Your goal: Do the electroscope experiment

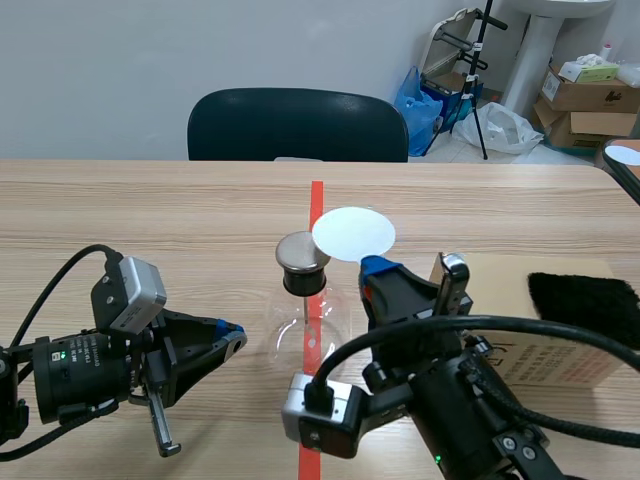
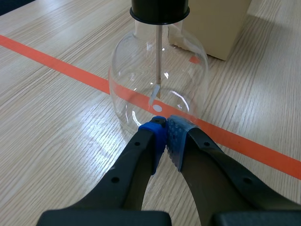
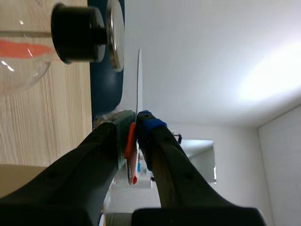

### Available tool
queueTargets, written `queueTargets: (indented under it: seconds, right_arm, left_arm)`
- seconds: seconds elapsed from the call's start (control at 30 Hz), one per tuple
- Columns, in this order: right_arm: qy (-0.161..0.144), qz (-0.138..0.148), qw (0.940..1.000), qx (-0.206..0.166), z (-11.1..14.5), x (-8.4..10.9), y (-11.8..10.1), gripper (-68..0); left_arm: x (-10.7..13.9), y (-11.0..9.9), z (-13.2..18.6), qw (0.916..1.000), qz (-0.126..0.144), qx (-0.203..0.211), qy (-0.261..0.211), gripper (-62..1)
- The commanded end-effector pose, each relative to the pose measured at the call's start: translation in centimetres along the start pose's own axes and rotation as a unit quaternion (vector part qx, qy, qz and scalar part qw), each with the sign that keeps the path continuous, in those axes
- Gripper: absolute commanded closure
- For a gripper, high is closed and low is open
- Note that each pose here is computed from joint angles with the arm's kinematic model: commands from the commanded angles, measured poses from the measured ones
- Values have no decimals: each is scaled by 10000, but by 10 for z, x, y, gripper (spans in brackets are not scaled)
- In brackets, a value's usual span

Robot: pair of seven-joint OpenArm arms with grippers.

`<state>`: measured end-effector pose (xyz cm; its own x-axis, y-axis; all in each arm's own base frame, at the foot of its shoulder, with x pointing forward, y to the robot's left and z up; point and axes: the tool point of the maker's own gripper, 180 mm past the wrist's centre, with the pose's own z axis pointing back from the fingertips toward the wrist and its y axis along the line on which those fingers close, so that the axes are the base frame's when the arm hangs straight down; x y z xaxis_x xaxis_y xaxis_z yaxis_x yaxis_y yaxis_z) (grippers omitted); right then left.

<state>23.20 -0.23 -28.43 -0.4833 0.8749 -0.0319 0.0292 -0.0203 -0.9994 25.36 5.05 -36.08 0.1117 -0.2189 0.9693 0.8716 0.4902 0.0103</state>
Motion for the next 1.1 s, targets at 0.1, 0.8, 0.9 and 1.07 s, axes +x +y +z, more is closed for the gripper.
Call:
queueTargets:
  seconds: [0.1, 0.8, 0.9, 1.07]
  right_arm:
    - [-305, 66, 9993, -202, -5, 8, -11, -9]
    - [-542, 71, 9983, -200, -4, 16, -11, -9]
    - [-542, 71, 9983, -200, -4, 16, -11, -9]
    - [-542, 71, 9983, -200, -4, 16, -11, -9]
  left_arm:
    - [11, 2, -2, 9998, -68, 9, -169, -39]
    - [11, 2, -2, 9998, -68, 9, -169, -39]
    - [11, 2, -2, 9998, -68, 9, -169, -39]
    - [11, 2, -2, 9998, -68, 9, -169, -39]
